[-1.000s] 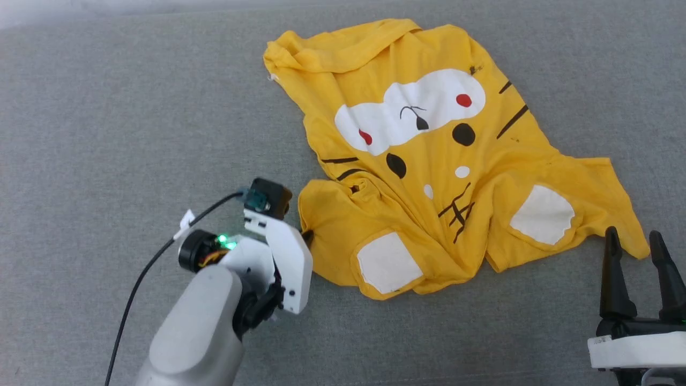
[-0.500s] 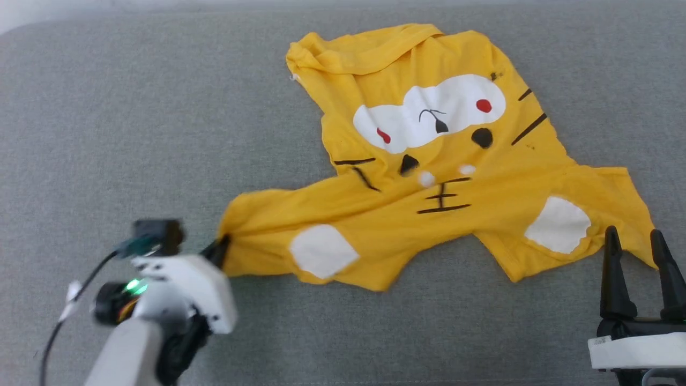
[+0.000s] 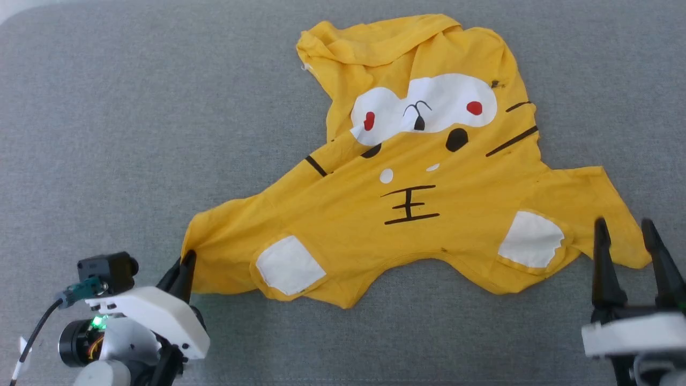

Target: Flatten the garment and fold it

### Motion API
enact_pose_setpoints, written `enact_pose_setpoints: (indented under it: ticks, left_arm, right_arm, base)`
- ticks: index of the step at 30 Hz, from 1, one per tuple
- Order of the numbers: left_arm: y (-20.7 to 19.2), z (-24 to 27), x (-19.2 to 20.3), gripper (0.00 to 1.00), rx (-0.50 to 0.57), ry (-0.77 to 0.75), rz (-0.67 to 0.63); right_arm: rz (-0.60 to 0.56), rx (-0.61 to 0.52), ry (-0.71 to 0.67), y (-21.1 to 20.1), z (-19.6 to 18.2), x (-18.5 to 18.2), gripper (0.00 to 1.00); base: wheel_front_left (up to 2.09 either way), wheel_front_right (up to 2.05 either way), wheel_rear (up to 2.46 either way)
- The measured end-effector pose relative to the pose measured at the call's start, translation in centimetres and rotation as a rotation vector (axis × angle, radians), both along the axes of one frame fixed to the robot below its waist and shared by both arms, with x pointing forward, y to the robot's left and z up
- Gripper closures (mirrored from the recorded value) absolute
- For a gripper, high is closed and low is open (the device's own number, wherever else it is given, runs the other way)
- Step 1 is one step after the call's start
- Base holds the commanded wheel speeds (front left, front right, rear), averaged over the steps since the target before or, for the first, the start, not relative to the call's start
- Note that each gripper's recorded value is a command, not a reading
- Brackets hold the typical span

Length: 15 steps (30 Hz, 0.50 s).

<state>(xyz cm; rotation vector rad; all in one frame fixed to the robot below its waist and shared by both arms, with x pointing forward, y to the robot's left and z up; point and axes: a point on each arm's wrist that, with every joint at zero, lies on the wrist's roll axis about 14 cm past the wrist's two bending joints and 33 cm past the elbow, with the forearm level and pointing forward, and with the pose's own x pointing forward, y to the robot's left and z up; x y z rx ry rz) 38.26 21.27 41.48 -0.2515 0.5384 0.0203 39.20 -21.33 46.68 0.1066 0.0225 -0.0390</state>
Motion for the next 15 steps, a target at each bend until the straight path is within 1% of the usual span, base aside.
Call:
enact_pose_setpoints:
  ticks: [6,12,15]
  left_arm:
    - [-2.3,1.5,1.3,1.00,-0.024,-0.068,-0.063]
    - [-4.3,2.7,2.7,1.00,-0.036,-0.125,-0.116]
    - [-5.0,2.8,3.1,1.00,-0.045,-0.132,-0.133]
  right_arm:
    - [0.044,-0.046,0.098,0.5,0.7,3.4,0.00]
    - [0.067,-0.107,0.291,-2.0,0.3,6.1,0.00]
    - [0.078,-0.099,0.434,-3.0,-1.2,6.4,0.00]
  base:
    - [0.00,0.00,0.00]
    - [0.00,0.00,0.00]
    - [0.00,0.00,0.00]
